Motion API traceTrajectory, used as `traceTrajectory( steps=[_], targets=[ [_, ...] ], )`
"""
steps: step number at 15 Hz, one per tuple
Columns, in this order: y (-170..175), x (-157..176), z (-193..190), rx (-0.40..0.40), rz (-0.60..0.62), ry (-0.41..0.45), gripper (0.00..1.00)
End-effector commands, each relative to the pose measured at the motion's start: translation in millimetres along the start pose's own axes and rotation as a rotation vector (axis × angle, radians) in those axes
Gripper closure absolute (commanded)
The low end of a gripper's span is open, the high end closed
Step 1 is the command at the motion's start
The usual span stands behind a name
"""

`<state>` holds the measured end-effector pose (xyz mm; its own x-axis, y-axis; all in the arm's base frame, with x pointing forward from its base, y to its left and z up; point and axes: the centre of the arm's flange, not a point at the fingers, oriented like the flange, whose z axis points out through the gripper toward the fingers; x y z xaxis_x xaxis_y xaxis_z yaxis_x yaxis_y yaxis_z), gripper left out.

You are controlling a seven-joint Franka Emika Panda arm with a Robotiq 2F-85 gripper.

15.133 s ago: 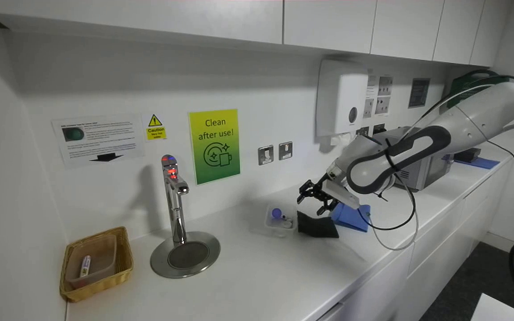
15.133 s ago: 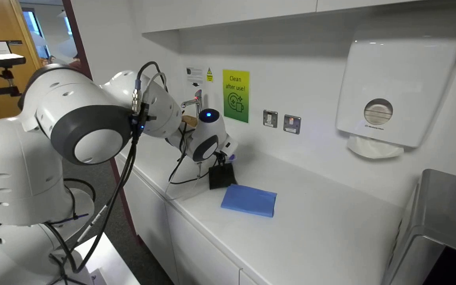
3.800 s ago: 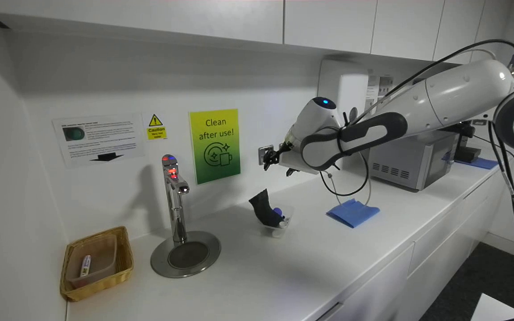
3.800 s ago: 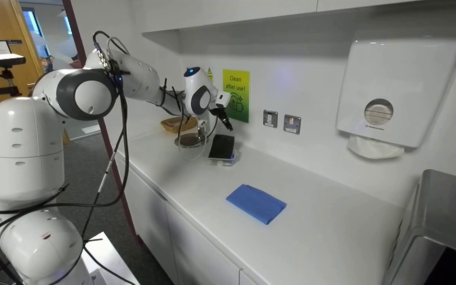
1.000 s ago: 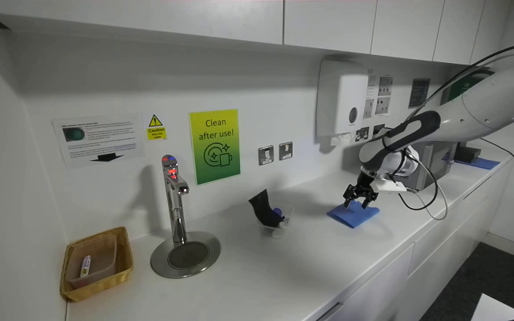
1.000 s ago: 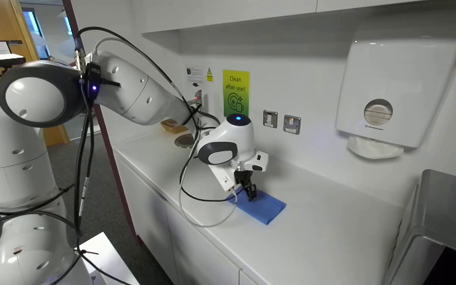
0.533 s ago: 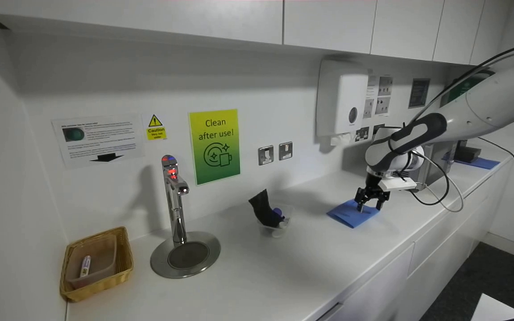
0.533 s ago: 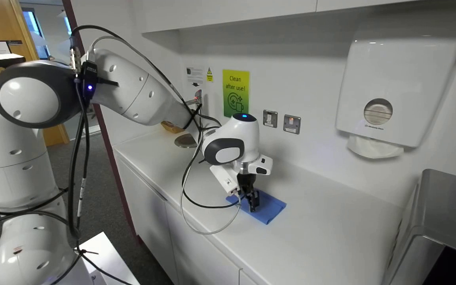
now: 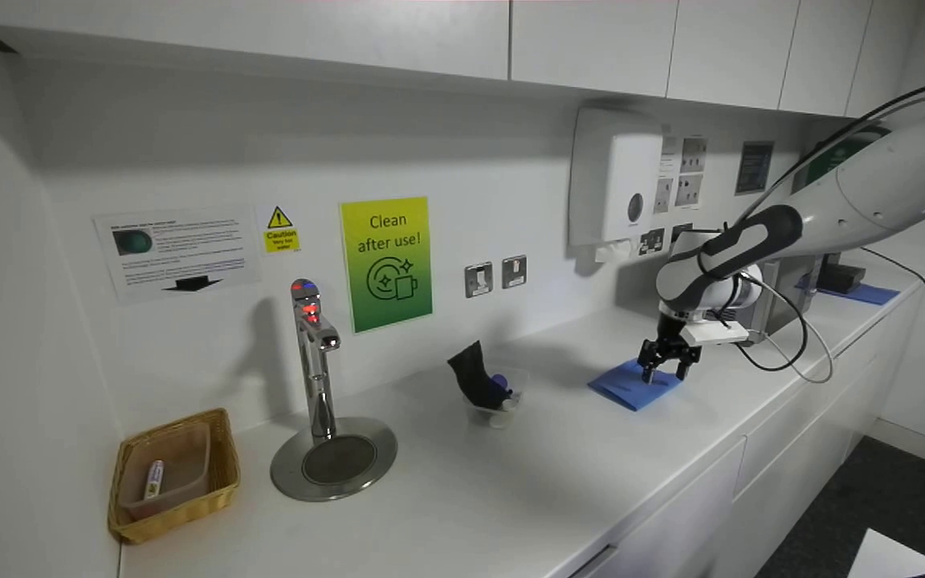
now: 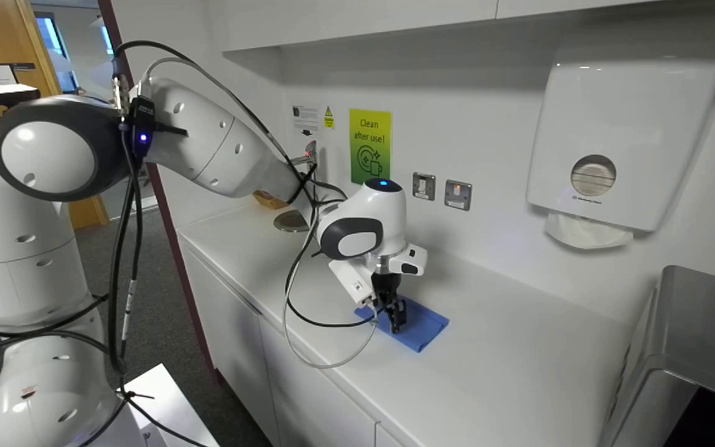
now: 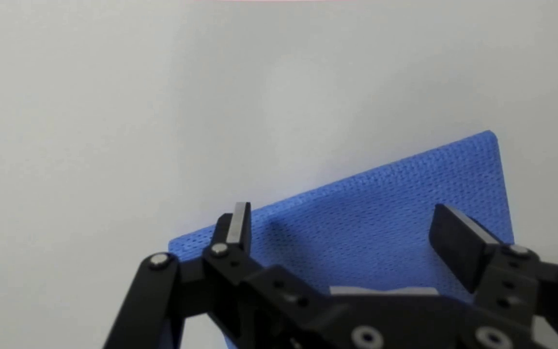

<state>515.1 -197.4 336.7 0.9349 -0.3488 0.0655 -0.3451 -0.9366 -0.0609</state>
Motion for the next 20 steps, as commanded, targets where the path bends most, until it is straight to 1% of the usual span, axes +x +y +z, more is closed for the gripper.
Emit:
traceTrajectory(
  steps=[1,5,7,9,12,13,14,17,18,20],
  targets=[
    [7.8,5.1,3.5,-0.052,-0.041,0.010,0.00],
    [15.9,4.9,-7.6,-0.088,-0.097,0.046,0.00],
    [18.4,10.0,-11.6,-0.091,-0.124,0.069,0.00],
    [19.9,16.9,-12.0,-0.059,-0.155,0.098,0.00],
    [19.4,26.1,-6.0,0.032,-0.208,0.125,0.00],
    [18.1,28.2,-3.2,0.062,-0.221,0.122,0.25],
    [16.3,29.3,-1.3,0.088,-0.233,0.123,0.26],
    [13.8,33.7,4.8,0.137,-0.261,0.126,0.47],
    [14.3,34.7,5.8,0.141,-0.265,0.128,0.55],
    [16.1,37.5,6.7,0.147,-0.275,0.131,0.69]
  ],
)
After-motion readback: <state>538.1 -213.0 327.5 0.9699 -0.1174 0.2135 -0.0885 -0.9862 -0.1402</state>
